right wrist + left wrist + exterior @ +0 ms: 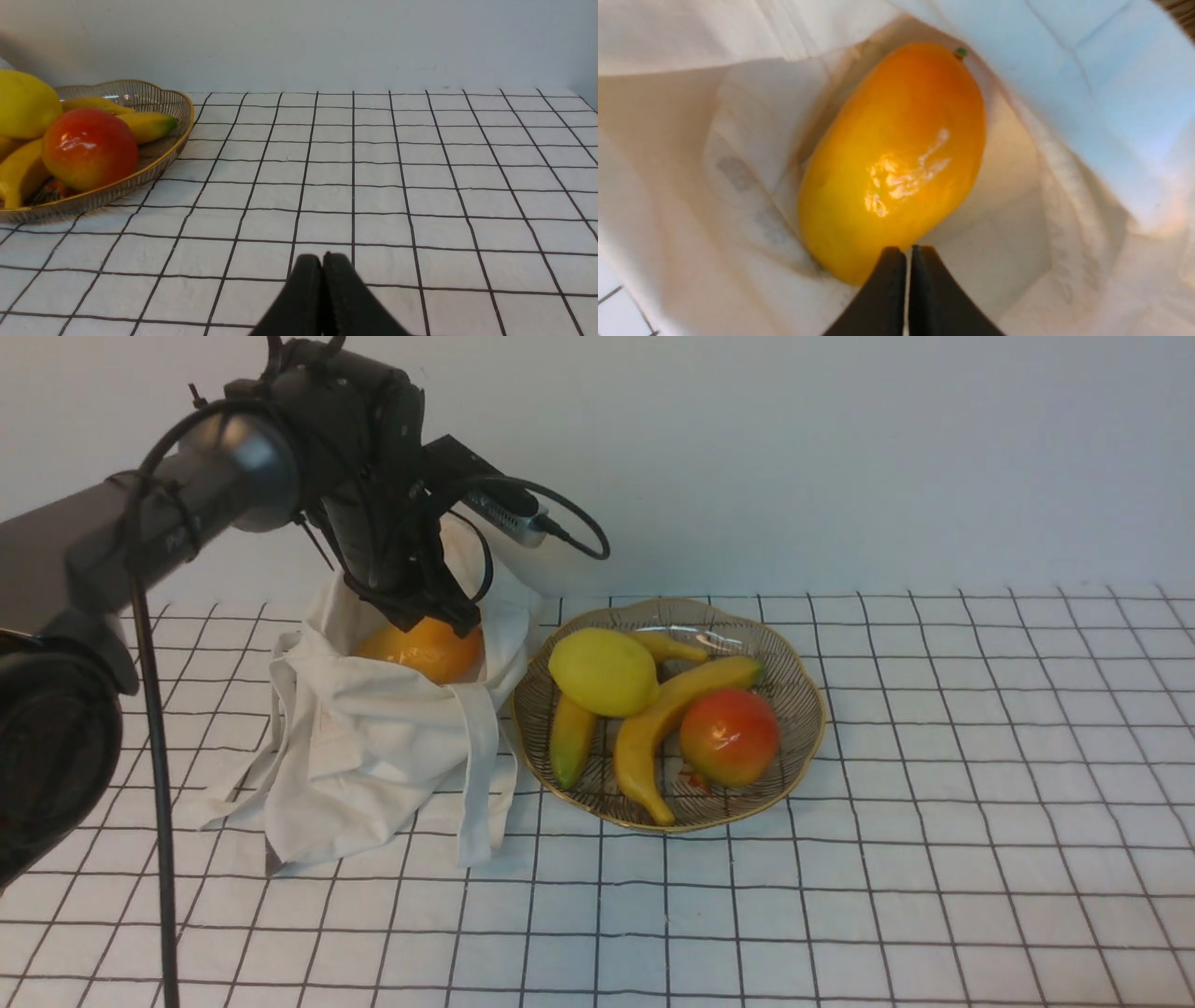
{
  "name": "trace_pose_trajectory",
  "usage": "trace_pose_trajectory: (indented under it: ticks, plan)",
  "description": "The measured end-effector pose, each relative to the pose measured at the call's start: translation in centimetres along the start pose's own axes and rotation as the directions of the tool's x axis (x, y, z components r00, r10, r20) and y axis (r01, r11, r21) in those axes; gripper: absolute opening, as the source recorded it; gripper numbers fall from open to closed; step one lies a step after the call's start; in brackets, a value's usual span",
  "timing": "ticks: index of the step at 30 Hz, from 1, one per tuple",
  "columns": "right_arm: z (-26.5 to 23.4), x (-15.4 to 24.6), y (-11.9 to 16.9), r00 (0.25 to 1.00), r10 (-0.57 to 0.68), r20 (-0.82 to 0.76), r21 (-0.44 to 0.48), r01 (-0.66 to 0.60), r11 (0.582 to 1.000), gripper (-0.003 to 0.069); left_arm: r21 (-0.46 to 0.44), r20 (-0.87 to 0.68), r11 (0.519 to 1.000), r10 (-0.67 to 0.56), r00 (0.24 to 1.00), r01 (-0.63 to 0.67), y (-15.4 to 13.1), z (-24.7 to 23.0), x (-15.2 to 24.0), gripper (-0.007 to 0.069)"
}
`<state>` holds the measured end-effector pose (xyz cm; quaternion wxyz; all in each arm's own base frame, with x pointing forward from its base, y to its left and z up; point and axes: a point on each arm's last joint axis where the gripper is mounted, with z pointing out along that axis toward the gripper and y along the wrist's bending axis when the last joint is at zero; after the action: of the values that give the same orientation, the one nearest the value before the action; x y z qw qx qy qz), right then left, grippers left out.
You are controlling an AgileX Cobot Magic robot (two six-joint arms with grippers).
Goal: Take the fruit out of the bag on the white checkered tablecloth and place them on the plate.
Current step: 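Reach into the cloth bag and grasp the fruit inside with the left gripper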
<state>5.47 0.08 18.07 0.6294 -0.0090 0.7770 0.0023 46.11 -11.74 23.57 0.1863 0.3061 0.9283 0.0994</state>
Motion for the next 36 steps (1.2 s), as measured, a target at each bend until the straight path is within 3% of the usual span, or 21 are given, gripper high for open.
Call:
trace_pose_trajectory:
  ticks: [7, 11, 15, 21, 26, 33, 36]
  plan:
    - [0.0, 0.0, 0.0, 1.0, 0.0, 0.0, 0.0, 0.0, 1.0, -0.0016, 0.003, 0.003, 1.0, -0.016, 1.0, 0.016, -0.1, 0.2, 0.0, -0.0004]
    - [0.0, 0.0, 0.0, 1.0, 0.0, 0.0, 0.0, 0.0, 1.0, -0.0016, -0.004, 0.039, 0.997, -0.074, 0.997, 0.074, 0.0, 0.3, -0.4, 0.0057]
    - [0.0, 0.0, 0.0, 1.0, 0.0, 0.0, 0.0, 0.0, 1.0, -0.0016, -0.01, 0.078, 0.994, -0.103, 0.992, 0.104, 0.1, 0.6, -0.8, 0.0181]
    - [0.0, 0.0, 0.0, 1.0, 0.0, 0.0, 0.0, 0.0, 1.0, -0.0016, -0.001, 0.044, 0.994, -0.105, 0.993, 0.105, -0.5, 3.0, -0.6, 0.0485]
    - [0.0, 0.0, 0.0, 1.0, 0.0, 0.0, 0.0, 0.0, 1.0, -0.0016, -0.006, 0.012, 0.996, -0.088, 0.996, 0.088, -0.9, 5.3, -0.3, 0.0661]
    - [0.0, 0.0, 0.0, 1.0, 0.0, 0.0, 0.0, 0.0, 1.0, -0.0016, -0.026, 0.002, 0.998, -0.057, 0.998, 0.057, -1.2, 7.5, -0.2, 0.0682]
    - [0.0, 0.0, 0.0, 1.0, 0.0, 0.0, 0.0, 0.0, 1.0, -0.0016, -0.016, -0.029, 0.999, -0.052, 0.998, 0.052, -1.6, 8.8, 0.2, 0.0652]
